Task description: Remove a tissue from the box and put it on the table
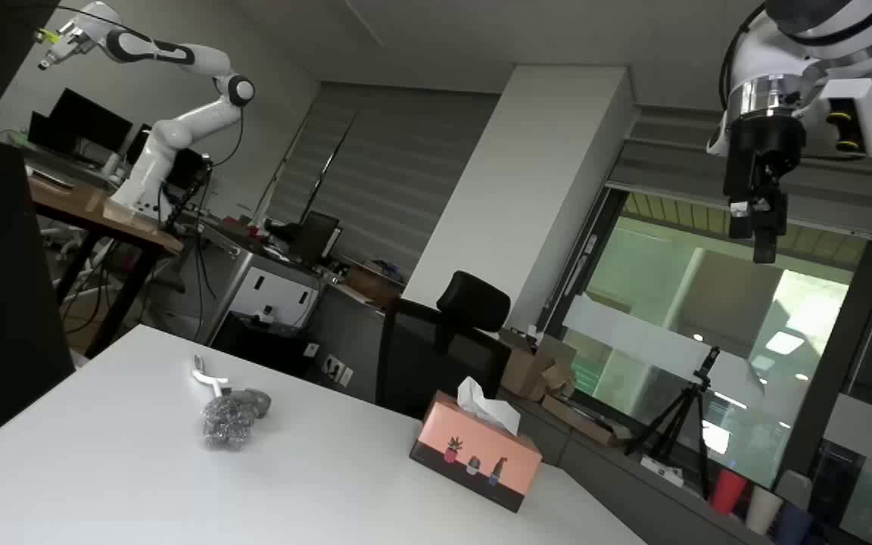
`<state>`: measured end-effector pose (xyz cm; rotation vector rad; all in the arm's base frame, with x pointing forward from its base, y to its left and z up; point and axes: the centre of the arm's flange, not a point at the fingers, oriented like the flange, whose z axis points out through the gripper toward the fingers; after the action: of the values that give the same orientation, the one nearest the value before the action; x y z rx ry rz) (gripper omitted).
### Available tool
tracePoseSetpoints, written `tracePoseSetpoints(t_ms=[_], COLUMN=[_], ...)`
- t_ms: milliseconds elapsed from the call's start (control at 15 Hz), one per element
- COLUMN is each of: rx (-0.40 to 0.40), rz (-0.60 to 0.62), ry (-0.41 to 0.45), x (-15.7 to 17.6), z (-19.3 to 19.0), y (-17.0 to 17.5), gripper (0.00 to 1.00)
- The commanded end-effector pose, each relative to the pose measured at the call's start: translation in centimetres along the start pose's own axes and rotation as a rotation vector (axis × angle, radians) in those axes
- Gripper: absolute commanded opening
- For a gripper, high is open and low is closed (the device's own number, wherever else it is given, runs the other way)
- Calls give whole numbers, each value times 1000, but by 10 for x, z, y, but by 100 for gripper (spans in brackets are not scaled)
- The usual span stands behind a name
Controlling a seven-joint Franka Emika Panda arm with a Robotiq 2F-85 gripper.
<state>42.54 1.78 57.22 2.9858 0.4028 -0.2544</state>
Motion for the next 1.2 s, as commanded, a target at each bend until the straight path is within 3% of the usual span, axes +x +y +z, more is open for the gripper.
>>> tracePoseSetpoints(t_ms=[0,867,1133], rx=[0,-1,-34], rz=[0,0,19], ry=[1,2,75], x=[0,0,32], z=[0,0,11], y=[0,0,22], gripper=[100,100,100])
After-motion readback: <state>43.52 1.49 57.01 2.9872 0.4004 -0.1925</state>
